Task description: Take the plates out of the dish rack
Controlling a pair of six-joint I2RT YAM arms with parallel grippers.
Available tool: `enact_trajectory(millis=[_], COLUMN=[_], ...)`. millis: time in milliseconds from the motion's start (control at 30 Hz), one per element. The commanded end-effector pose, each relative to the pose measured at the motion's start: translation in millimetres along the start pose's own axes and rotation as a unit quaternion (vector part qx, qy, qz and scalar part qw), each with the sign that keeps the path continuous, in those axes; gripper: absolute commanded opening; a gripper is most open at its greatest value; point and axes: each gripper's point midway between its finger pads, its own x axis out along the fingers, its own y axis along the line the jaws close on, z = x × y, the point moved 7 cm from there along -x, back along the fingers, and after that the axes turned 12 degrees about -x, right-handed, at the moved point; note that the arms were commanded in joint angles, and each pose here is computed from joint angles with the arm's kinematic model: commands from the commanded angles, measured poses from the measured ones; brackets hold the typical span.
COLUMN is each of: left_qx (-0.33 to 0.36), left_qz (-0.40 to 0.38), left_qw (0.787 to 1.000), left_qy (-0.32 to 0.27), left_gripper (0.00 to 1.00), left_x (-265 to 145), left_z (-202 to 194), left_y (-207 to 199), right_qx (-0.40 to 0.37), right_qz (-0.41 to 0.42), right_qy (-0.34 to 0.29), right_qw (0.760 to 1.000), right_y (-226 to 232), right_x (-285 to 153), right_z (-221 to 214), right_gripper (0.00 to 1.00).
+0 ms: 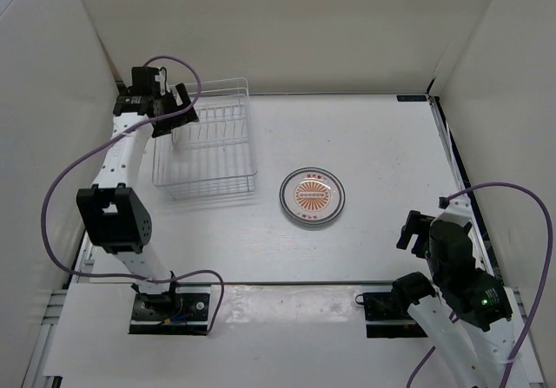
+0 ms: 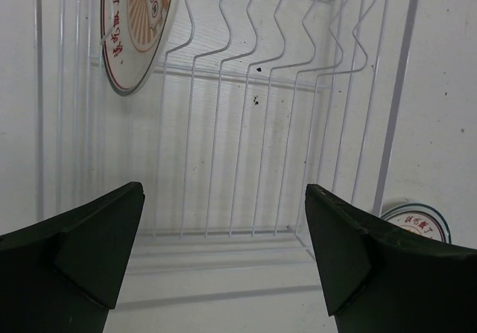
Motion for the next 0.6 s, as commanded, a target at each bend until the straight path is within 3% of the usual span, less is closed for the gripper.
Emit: enact_trajectory(millis=[0,167,267,400,567], left_qx=[-0.022,-0.002,0.045,0.054,0.076], left_qz=[-0.042,-0.022,0.015,0.033,0.065], left_qw=[0.999,0.998,0.995,0.992,0.987], left_qy=[-0.021,-0.056,-0.09,-0.106,-0.127], left_gripper=[1.0,1.0,0.95,0.84,0.82], left_x=[-0.2,23.0,31.7,54.3,72.2], left_z=[15.9,30.5,34.6,40.2,52.8], left_y=[-17.9,-16.0,-23.3,-21.3,-24.8], right_qx=[0.007,0.005,0.002,-0.001,-0.01], right_qz=[0.0,0.003,0.006,0.013,0.019], right_qy=[-0.023,-0.022,-0.022,-0.022,-0.017], right_qw=[1.0,1.0,1.0,1.0,1.0], right_y=[0.3,1.8,2.7,4.9,6.8], right_x=[1.4,3.2,4.0,5.8,7.8], right_z=[4.8,3.8,4.8,4.2,3.8], right_gripper=[0.88,0.88,0.88,0.89,0.89])
